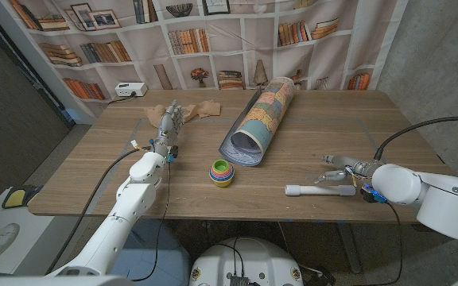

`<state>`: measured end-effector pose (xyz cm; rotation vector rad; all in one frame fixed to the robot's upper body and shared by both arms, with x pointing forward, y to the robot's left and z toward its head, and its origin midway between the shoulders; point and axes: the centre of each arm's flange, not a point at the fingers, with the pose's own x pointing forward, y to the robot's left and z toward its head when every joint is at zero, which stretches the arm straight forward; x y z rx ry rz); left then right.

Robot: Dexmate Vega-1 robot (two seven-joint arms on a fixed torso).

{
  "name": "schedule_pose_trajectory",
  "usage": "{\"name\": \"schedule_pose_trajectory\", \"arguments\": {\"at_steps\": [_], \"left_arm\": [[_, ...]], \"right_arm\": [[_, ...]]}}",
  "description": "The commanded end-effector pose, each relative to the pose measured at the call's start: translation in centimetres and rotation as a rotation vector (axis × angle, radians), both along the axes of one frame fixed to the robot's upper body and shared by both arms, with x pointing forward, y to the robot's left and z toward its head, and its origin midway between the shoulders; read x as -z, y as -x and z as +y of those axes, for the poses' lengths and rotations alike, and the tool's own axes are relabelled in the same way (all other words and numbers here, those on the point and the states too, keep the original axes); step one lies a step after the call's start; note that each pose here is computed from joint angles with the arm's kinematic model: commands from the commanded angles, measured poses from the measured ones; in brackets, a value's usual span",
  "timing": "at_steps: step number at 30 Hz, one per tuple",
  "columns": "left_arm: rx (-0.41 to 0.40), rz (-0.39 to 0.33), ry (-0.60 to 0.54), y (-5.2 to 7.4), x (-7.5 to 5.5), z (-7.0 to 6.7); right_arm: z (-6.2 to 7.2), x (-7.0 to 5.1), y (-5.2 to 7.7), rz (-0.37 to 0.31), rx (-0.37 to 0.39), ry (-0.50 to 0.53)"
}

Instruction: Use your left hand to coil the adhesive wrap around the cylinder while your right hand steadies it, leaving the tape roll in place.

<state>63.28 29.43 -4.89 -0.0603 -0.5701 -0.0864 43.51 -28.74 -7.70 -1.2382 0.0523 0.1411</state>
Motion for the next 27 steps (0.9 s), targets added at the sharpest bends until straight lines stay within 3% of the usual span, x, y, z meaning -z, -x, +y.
{"name": "schedule_pose_trajectory", "arguments": {"at_steps": [1,27], "left_arm": [[-0.001,-0.001,-0.006,0.25,0.10,-0.18],[0.012,-0.001,-0.022,0.44,-0.13,-1.05]], "right_arm": [[0.19,0.18,0.42,0.030,0.004,0.037],[0.13,0.27,1.09,0.082,0.037,0.103]]}}
